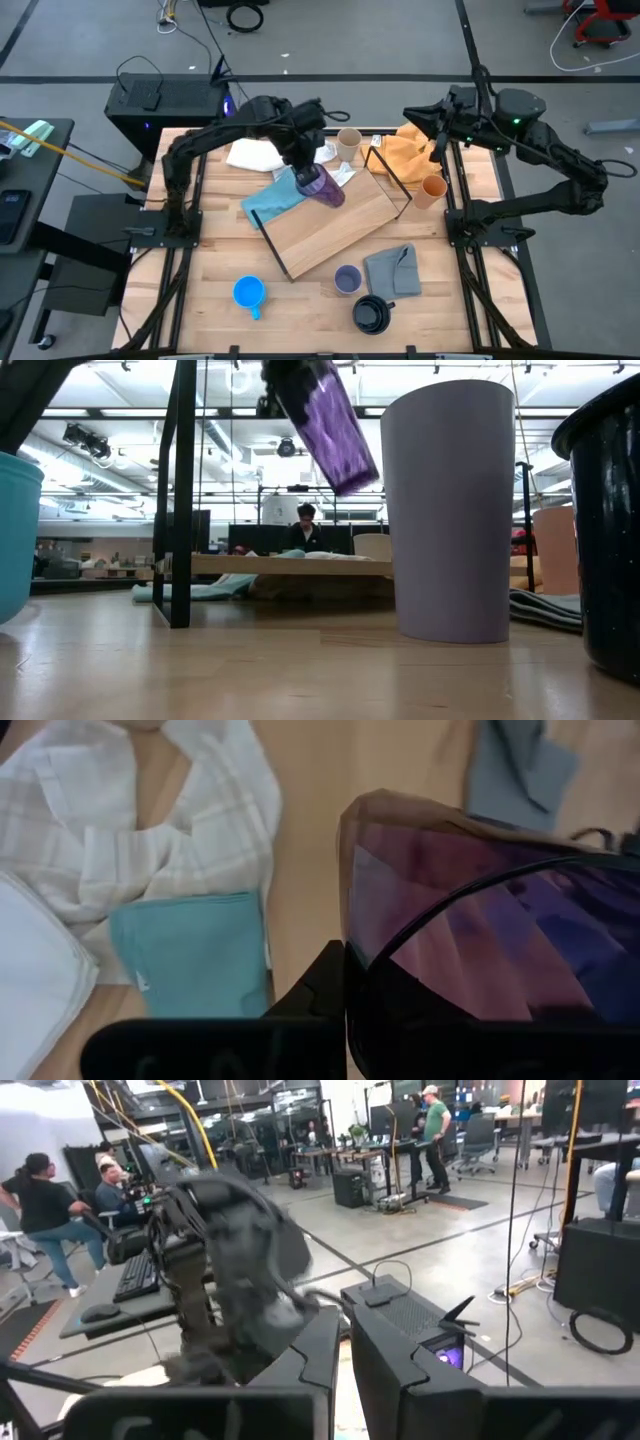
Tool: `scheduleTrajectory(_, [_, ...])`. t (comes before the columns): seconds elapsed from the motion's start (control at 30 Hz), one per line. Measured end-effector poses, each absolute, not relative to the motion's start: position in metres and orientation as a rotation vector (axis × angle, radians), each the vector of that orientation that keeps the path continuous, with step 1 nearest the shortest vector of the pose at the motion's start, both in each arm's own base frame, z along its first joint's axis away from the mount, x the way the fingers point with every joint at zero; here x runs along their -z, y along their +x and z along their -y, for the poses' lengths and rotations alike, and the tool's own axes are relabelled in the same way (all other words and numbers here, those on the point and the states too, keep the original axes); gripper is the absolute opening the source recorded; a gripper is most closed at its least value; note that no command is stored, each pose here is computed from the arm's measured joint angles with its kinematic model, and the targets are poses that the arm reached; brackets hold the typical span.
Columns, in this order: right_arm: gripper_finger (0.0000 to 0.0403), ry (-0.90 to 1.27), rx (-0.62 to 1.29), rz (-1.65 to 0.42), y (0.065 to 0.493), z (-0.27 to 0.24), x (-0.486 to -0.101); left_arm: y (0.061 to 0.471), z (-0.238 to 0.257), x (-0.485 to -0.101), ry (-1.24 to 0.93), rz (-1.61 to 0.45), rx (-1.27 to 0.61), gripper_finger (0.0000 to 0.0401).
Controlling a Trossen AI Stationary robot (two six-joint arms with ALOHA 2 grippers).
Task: Stack small to large cups/mugs on shelf
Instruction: Put the purple glass on the shelf
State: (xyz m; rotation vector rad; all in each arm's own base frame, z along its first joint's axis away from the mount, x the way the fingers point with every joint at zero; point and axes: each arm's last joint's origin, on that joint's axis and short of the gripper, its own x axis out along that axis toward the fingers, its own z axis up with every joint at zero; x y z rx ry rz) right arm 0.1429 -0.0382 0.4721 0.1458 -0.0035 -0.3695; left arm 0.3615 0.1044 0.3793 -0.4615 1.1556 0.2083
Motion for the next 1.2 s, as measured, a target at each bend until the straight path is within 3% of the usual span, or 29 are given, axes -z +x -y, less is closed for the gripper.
scheduleTrajectory(0.3, [0.0038, 0.147, 0.368, -0.023, 0.136, 0.037, -0.47, 0.38, -0.118, -0.36, -0.485, -1.138, -0.213, 0.0012])
scheduleTrajectory(0.67, [0.0038, 0.149, 0.368, -0.047, 0.137, 0.036, -0.468, 0.387, -0.145, -0.403, -0.544, -0.785, -0.266, 0.0012])
scheduleTrajectory(0.93, [0.0038, 0.163, 0.362, -0.043, 0.134, 0.035, -0.468, 0.383, -0.151, -0.391, -0.52, -0.896, -0.261, 0.0012])
scheduleTrajectory(1.2, [0.0038, 0.165, 0.363, -0.043, 0.135, 0.035, -0.468, 0.363, -0.142, -0.379, -0.42, -1.168, -0.289, 0.0012])
